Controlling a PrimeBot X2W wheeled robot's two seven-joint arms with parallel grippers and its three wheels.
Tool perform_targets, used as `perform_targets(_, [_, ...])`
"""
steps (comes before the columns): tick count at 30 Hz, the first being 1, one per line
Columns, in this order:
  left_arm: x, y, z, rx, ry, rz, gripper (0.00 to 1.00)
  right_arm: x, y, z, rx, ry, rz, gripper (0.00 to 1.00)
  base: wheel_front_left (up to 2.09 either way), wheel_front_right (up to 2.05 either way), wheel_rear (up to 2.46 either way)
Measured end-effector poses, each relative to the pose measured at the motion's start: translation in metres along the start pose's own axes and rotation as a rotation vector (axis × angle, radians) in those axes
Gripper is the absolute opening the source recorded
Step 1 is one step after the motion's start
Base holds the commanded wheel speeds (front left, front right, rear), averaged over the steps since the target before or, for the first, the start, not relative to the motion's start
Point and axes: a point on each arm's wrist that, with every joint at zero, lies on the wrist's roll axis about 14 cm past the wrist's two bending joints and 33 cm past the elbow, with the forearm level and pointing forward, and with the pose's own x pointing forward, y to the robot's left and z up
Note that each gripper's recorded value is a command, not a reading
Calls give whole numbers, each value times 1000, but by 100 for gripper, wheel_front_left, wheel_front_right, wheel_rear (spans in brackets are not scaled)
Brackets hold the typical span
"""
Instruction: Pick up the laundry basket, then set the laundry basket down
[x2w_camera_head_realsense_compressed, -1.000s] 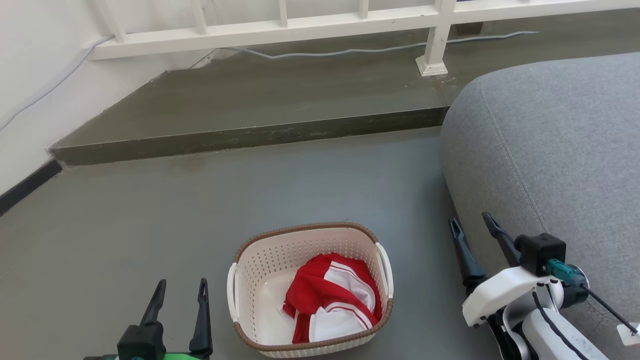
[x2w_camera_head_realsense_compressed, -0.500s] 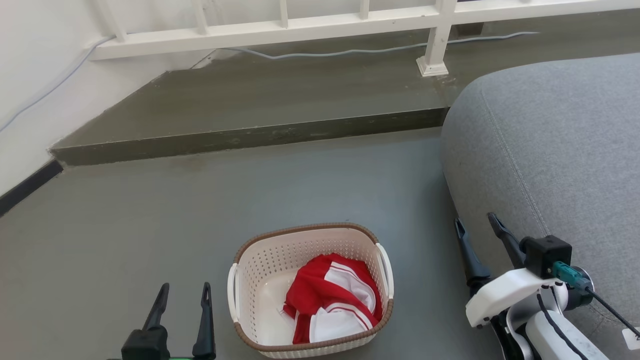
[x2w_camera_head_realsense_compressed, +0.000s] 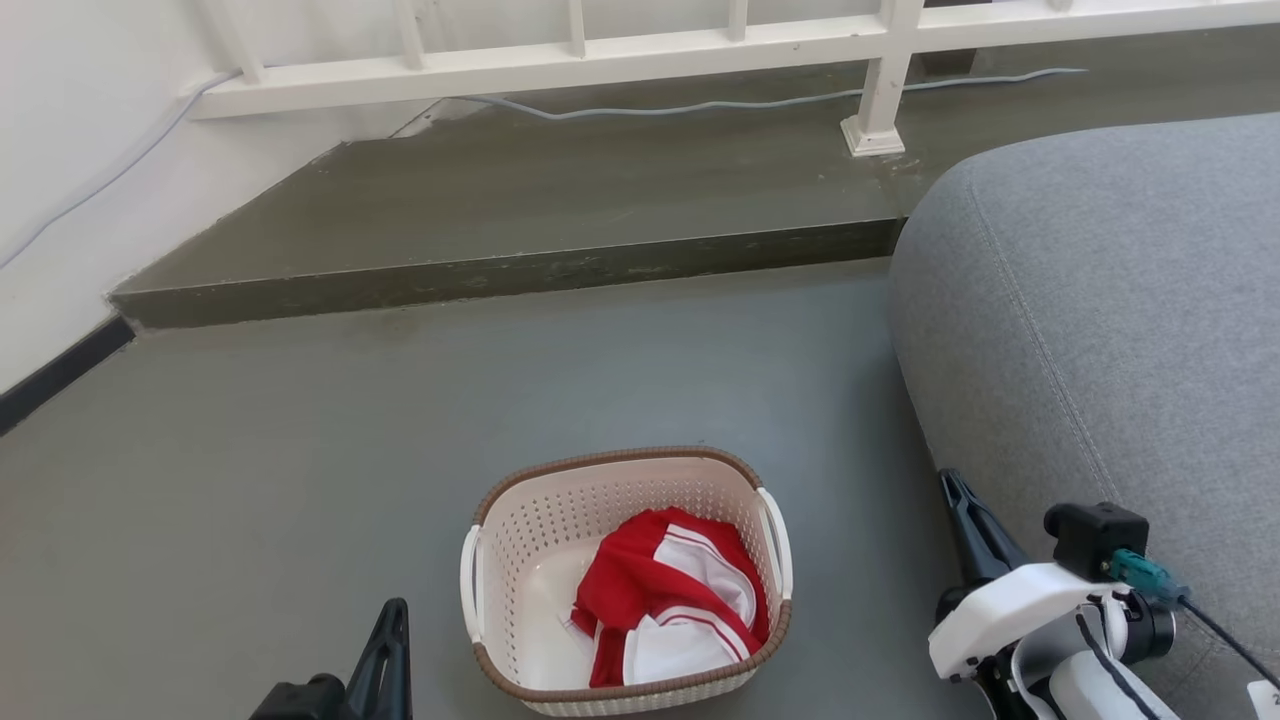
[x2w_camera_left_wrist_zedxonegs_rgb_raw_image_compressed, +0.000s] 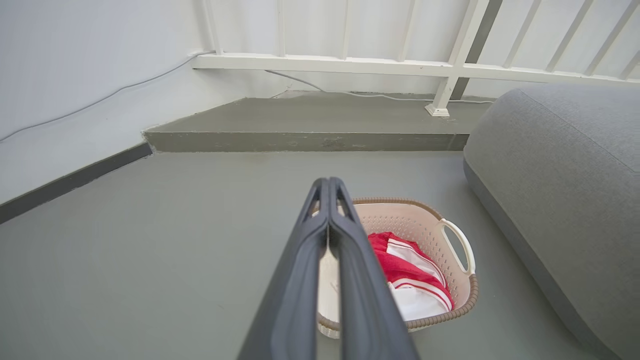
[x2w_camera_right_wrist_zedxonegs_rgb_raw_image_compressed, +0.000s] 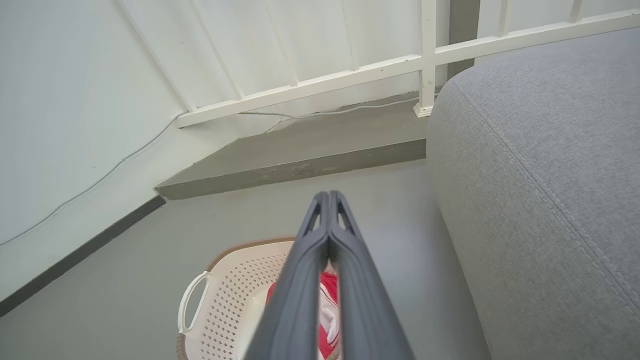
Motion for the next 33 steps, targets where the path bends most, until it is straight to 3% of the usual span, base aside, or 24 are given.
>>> perform_targets(33, [6,41,2,-501,33,138,0,12,-24,10,487,25,-90,0,0,0,0])
